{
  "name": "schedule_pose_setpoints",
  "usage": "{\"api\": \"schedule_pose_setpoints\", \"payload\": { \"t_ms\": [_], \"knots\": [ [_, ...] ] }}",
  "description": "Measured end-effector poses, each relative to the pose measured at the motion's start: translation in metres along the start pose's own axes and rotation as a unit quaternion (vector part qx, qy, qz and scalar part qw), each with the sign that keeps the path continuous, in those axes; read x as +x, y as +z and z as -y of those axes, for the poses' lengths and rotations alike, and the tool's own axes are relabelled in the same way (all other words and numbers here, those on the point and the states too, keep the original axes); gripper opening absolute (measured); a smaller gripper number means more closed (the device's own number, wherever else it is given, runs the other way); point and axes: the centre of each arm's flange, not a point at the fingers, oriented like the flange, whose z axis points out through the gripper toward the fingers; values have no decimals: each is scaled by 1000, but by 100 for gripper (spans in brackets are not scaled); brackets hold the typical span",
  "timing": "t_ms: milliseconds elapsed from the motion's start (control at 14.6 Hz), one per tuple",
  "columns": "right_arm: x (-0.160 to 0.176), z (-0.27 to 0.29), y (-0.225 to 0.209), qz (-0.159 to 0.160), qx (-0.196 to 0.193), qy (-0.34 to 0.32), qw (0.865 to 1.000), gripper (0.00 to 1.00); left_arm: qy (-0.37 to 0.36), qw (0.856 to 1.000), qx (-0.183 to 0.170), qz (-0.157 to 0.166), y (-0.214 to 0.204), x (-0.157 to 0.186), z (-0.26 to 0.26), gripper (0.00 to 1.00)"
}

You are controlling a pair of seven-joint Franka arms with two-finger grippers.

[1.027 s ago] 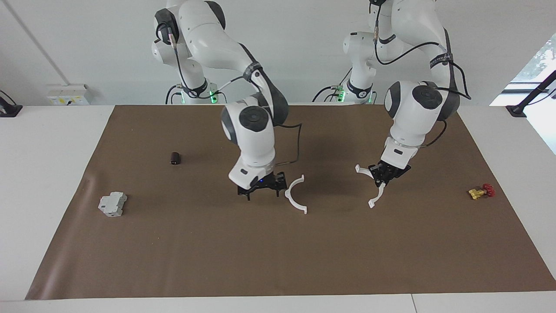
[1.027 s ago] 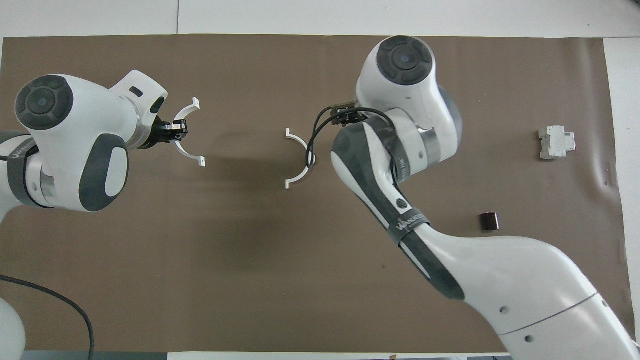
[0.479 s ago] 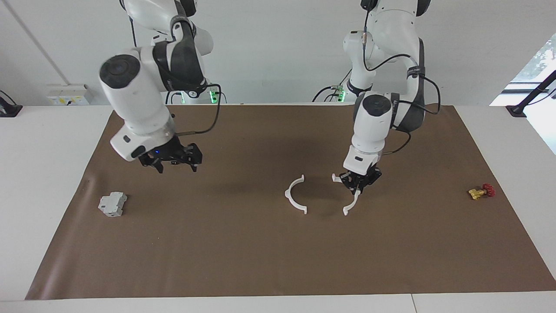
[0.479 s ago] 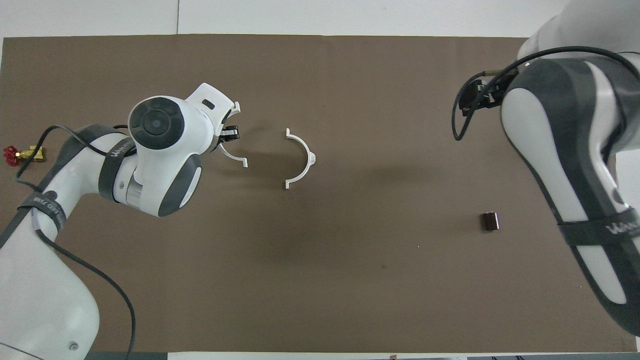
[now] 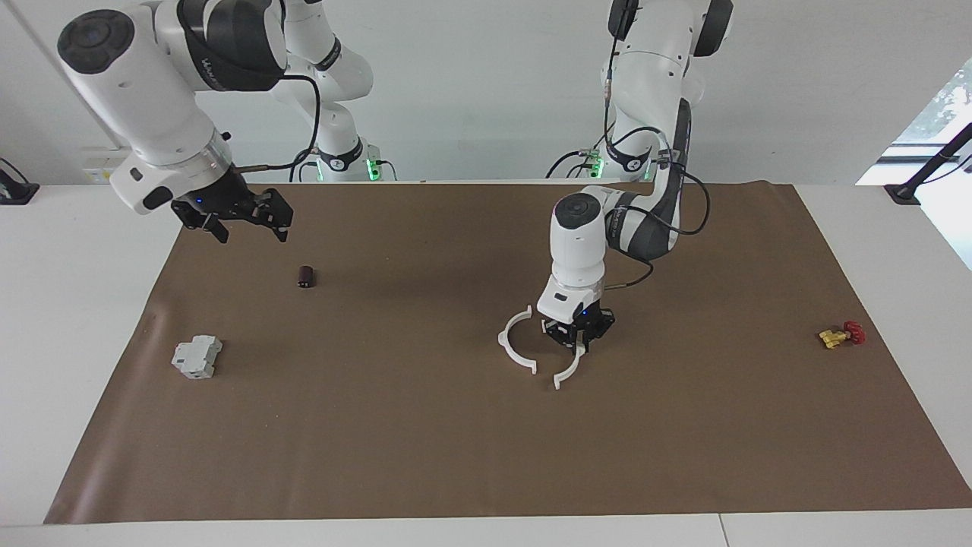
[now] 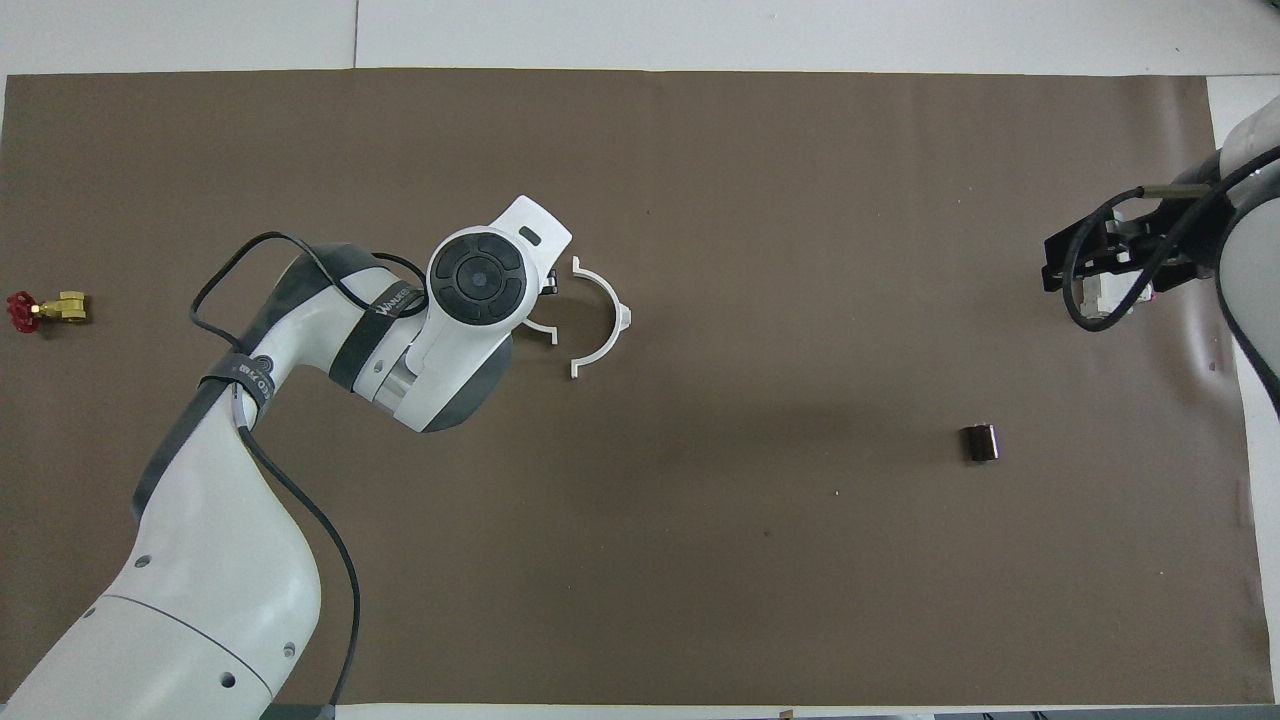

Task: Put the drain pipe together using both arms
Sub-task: 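Push the held half-ring against the other half while the right gripper withdraws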

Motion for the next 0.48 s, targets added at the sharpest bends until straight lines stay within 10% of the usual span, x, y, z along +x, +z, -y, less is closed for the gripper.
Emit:
{"api": "schedule_pose_setpoints", "payload": {
  "t_ms": [479],
  "knots": [
    [-4,-32,26,3,5,2,1000,100,14,1000,4,4,4,-13,-9,20]
  ]
}}
